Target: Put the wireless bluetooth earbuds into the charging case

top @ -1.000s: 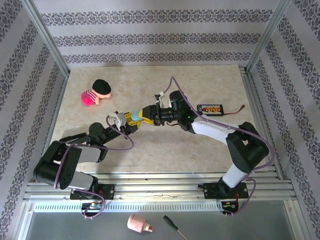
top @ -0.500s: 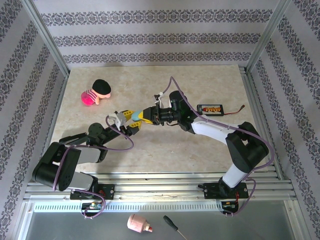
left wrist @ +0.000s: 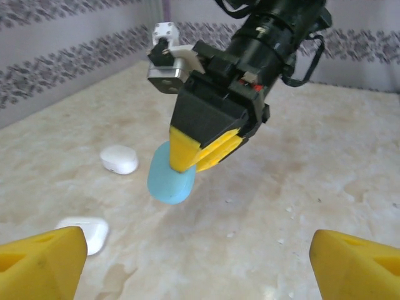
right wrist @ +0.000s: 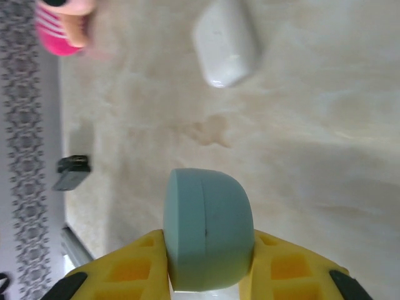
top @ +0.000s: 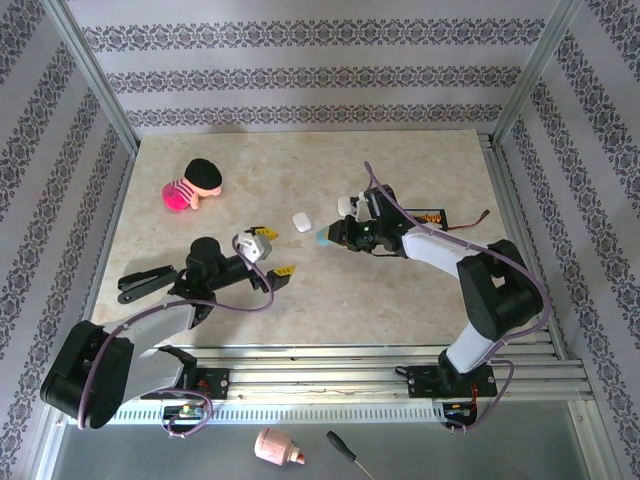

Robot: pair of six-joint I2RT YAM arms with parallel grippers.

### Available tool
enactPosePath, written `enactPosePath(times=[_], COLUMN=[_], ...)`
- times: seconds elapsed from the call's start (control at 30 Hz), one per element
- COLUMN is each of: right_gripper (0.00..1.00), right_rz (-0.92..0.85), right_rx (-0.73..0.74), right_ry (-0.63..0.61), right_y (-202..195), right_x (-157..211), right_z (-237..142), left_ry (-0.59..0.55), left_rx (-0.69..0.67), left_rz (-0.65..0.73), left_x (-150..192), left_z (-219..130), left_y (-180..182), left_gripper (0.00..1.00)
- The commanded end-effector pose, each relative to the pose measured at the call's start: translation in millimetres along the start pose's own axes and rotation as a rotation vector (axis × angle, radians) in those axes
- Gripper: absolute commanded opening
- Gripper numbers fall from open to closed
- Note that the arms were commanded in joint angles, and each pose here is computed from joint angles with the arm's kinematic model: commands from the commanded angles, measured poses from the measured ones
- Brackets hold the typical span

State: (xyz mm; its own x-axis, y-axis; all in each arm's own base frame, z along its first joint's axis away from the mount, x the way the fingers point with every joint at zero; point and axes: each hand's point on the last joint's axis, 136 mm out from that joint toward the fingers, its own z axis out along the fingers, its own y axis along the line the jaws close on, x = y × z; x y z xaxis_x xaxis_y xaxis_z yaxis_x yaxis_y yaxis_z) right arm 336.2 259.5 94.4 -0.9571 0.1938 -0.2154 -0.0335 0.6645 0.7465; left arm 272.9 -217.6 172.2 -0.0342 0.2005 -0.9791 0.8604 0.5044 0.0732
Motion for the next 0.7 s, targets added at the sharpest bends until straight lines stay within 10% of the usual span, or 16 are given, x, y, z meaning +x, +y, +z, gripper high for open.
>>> enactPosePath(times=[0.0,0.37,0.67], right_gripper=[0.22,0.36,0.89], right_rz=[0.025,0.049,-0.165], right_rx=[0.115,0.163,0.290], right_ry=[0.041,0.050,-0.114], right_y=[-46.6,-77.6,-66.6], right_x=[13.4,22.3,-0.5], right_z=[8.5,15.0,-36.7], left_ry=[0.156,0.239,0.192], left_rx=[0.086,0.139,-0.488], left_rz=[0.012,0.017,0.008], left_x=[19.0,24.9,4.8], left_z=[7.3,19.1,-23.5], left_y=[-17.2,-23.3,71.7], left_gripper=[0.93,0.98,0.99])
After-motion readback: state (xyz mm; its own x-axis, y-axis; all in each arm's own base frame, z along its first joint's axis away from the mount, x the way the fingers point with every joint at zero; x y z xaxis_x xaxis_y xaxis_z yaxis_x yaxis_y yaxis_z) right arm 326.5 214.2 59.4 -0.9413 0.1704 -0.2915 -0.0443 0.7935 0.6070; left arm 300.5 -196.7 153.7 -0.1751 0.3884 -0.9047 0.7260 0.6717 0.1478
